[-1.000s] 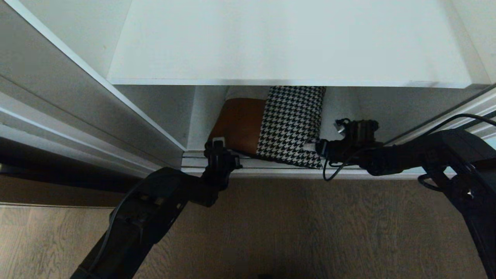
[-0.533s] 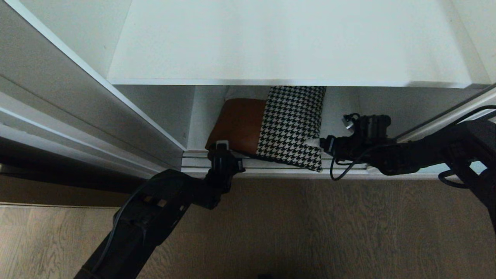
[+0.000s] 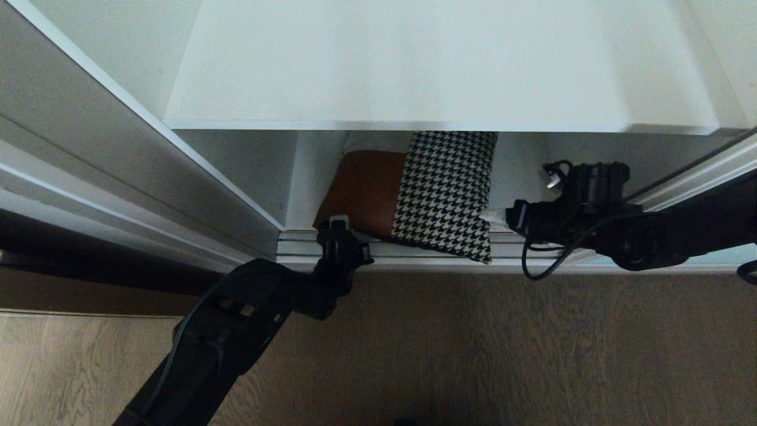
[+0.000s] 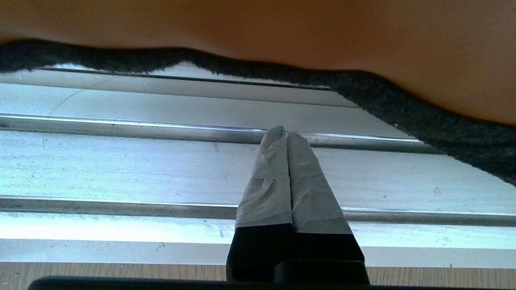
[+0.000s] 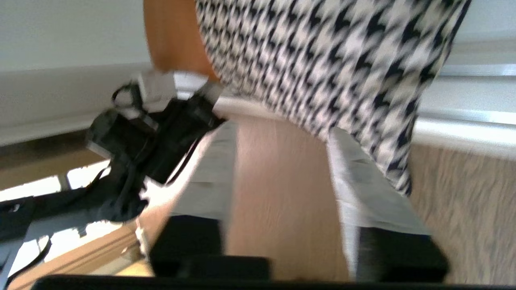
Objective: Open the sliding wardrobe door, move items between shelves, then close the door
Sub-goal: Place the pillow on the lower shelf
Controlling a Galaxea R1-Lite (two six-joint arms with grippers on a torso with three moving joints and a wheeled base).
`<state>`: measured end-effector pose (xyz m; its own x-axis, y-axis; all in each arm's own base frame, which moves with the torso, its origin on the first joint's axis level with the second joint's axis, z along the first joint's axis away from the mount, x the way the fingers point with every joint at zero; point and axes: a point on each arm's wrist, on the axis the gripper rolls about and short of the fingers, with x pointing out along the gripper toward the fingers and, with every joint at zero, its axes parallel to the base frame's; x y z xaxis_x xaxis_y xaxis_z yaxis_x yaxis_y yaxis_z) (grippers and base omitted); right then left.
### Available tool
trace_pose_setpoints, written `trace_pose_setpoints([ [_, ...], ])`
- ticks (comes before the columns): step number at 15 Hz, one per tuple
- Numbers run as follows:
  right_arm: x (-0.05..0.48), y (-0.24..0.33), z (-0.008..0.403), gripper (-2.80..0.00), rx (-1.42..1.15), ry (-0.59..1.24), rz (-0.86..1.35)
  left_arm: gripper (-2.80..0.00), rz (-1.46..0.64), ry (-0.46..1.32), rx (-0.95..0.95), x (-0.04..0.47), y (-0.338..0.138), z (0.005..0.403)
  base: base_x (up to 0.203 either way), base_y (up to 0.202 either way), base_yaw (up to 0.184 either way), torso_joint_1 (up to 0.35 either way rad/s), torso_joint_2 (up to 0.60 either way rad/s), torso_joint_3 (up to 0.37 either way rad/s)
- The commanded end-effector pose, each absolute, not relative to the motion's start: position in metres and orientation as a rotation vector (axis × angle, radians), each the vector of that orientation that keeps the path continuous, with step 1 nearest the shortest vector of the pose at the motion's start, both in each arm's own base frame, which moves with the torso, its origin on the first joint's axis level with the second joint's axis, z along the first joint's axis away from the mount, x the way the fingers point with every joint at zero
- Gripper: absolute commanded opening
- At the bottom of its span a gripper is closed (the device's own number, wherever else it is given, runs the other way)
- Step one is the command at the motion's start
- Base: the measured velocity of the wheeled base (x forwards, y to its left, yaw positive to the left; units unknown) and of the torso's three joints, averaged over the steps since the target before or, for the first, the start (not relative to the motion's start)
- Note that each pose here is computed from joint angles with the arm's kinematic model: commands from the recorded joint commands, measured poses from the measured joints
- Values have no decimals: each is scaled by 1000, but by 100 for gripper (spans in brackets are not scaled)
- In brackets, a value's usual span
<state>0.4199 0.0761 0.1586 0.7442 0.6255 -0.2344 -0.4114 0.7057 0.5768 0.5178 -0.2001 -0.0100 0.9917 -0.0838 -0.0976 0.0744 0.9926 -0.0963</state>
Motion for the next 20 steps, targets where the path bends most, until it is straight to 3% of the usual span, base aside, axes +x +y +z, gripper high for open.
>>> trace_pose_setpoints([
  [1,397,83,159,-280,522,476,624,-280,-75,85,-100,518,-201,-9,0,0,0,0,0,0],
  [6,383,114,114,-280,462,622,693,-280,-80,-26,-139,518,-202,8,0,0,0,0,0,0],
  [12,402,144,43,-280,409,763,714,-280,-89,-6,-128,516,-205,-5,0,0,0,0,0,0],
  [20,437,155,-8,-280,364,770,636,-280,-75,1,-161,518,-199,2,0,0,0,0,0,0],
])
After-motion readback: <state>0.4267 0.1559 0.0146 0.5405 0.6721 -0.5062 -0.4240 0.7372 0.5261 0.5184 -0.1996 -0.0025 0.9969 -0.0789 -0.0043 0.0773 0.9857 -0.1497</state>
